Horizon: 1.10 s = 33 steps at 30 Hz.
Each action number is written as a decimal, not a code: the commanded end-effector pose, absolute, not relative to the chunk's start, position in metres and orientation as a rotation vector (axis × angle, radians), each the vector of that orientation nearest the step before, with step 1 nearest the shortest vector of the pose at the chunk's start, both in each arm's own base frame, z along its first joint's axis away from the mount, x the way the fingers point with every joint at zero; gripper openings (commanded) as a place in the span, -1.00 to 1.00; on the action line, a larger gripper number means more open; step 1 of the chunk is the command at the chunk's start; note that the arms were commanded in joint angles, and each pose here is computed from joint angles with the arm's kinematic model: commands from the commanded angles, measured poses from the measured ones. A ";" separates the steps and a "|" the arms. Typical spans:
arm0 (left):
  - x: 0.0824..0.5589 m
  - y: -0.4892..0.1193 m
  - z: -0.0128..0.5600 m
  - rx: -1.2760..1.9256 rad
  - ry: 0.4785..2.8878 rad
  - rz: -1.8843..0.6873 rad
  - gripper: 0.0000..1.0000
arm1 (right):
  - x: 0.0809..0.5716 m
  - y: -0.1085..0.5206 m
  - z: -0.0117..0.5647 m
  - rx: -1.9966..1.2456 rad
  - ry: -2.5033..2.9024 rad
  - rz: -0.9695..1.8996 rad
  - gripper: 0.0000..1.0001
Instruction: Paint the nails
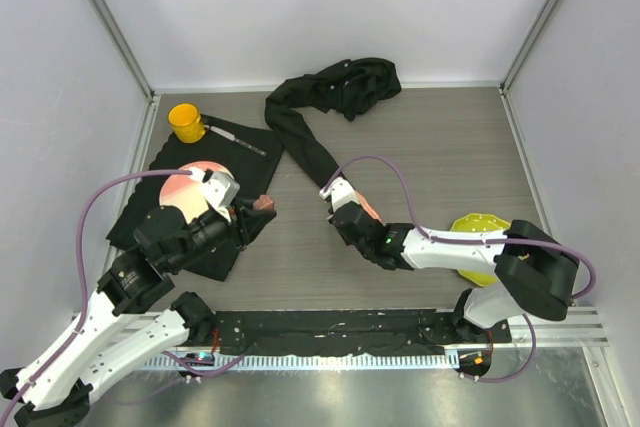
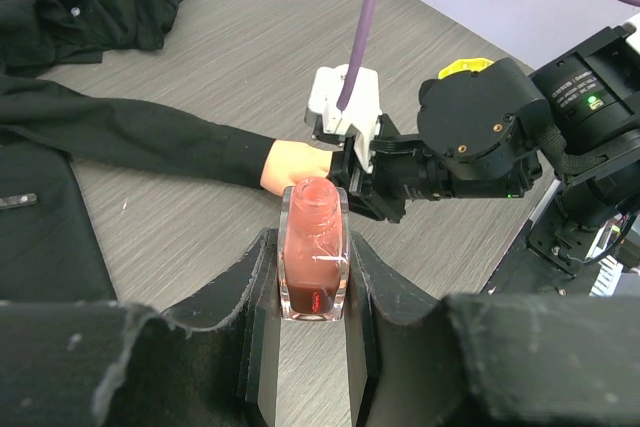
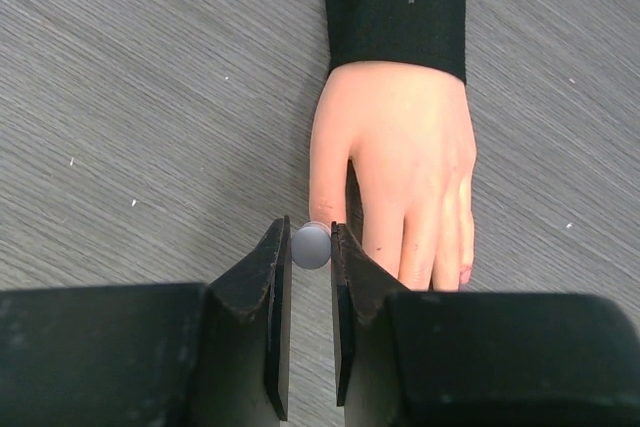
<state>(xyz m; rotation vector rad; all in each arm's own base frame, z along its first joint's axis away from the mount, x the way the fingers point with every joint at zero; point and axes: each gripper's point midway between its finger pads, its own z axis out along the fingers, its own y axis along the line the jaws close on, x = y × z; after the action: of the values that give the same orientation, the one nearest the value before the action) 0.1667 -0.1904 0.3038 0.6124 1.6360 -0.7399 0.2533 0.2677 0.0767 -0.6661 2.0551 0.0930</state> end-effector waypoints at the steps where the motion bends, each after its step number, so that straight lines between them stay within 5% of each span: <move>1: 0.168 -0.193 0.322 0.598 1.562 -0.765 -1.00 | 0.258 0.262 0.098 -0.590 2.013 0.099 -0.98; 33: 0.167 -0.194 0.322 0.598 1.564 -0.770 -1.00 | 0.249 0.254 0.088 -0.591 2.048 0.108 -0.98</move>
<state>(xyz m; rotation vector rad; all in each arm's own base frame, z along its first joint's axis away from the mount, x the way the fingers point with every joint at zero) 0.1665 -0.1905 0.3038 0.6134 1.6359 -0.7420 0.2485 0.2560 0.0748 -0.6526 2.0667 0.0744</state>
